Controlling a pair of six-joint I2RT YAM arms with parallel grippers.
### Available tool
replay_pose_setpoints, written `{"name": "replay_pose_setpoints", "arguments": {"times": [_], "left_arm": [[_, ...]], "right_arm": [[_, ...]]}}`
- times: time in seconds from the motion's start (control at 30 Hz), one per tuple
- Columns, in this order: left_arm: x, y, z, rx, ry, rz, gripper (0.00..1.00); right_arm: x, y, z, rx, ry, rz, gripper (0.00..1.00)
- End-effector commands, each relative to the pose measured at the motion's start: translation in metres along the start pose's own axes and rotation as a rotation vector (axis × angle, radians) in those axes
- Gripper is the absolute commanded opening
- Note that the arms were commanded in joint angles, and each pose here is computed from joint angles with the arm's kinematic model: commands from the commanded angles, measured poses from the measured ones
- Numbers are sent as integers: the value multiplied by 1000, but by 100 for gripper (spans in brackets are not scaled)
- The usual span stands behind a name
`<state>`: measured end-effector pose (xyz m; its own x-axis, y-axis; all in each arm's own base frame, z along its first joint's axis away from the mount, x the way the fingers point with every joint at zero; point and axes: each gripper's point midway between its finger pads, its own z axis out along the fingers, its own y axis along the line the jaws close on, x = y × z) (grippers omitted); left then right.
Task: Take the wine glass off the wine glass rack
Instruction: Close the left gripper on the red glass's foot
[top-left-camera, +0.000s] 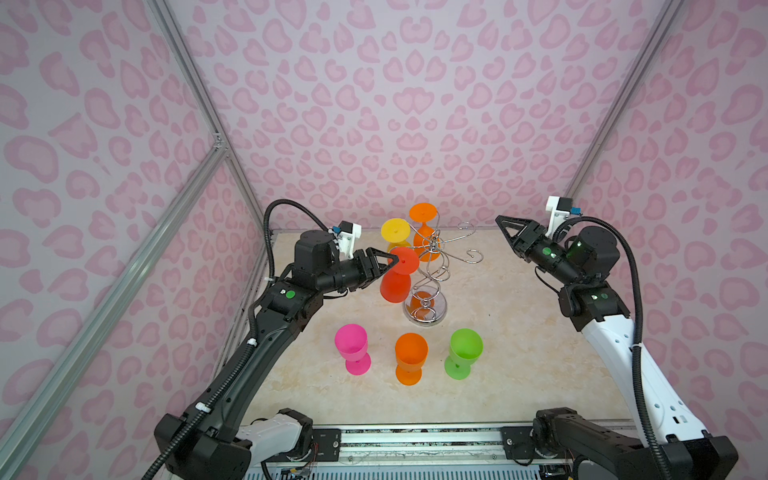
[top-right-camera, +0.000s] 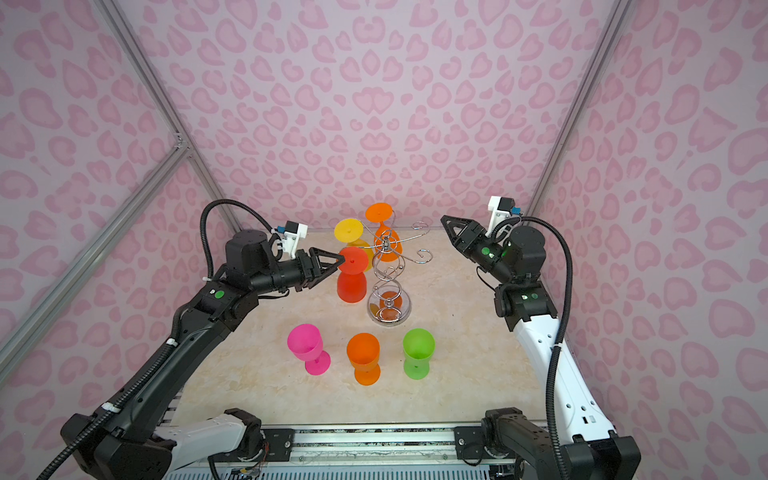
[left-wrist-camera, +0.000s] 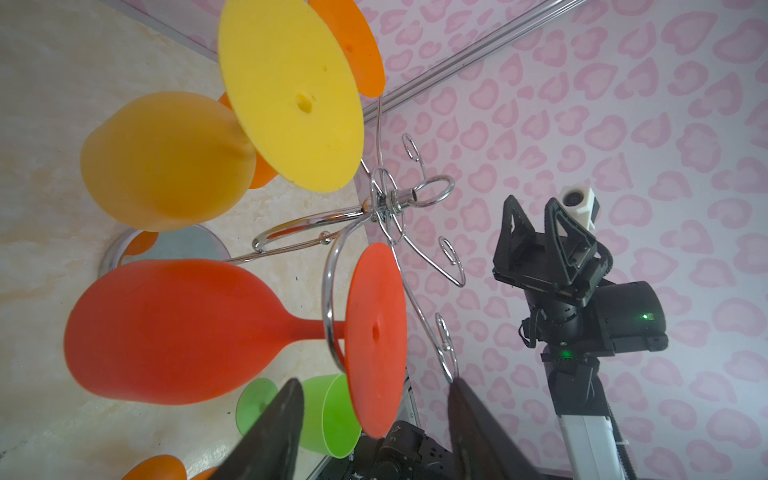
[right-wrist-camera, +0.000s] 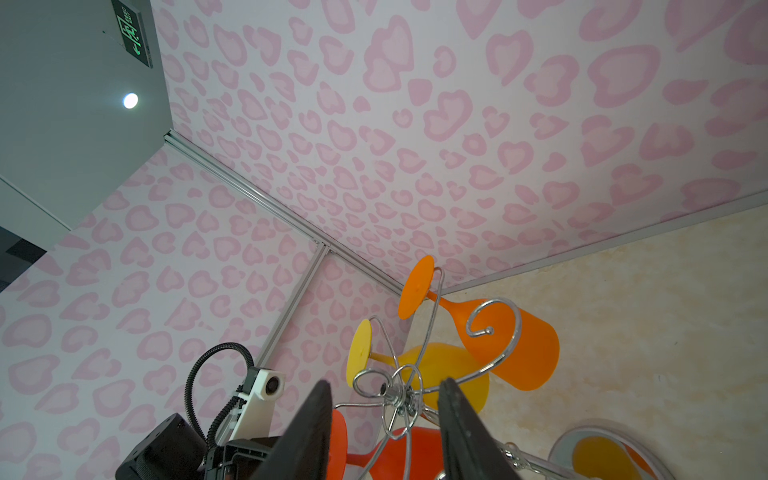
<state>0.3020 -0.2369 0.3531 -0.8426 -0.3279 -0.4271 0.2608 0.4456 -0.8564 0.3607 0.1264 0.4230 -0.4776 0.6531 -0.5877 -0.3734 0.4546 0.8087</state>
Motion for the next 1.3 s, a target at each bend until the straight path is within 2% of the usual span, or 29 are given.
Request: {"name": "replay_pose_setpoints", "arguments": {"times": [0.0, 0.63, 0.67, 1.0, 1.13, 1.27], "left_arm": [[-5, -13, 2, 50, 0, 30, 58], [-4, -13, 13, 62, 46, 15, 37], [-4, -13, 13, 63, 47, 14, 32], [-1, -16, 9, 68, 52, 15, 19], [1, -17, 8, 69, 57, 12, 18], [2, -17, 6, 67, 59, 12, 23]], "right_arm": [[-3, 4, -1, -25, -13, -16, 43], [-6, 2, -5, -24, -25, -10, 43], [-5, 1, -5, -23, -23, -8, 43], [-7, 1, -5, -26, -28, -1, 43], [-7, 2, -4, -34, -27, 6, 43], [-7, 2, -4, -38, -28, 8, 43]]}}
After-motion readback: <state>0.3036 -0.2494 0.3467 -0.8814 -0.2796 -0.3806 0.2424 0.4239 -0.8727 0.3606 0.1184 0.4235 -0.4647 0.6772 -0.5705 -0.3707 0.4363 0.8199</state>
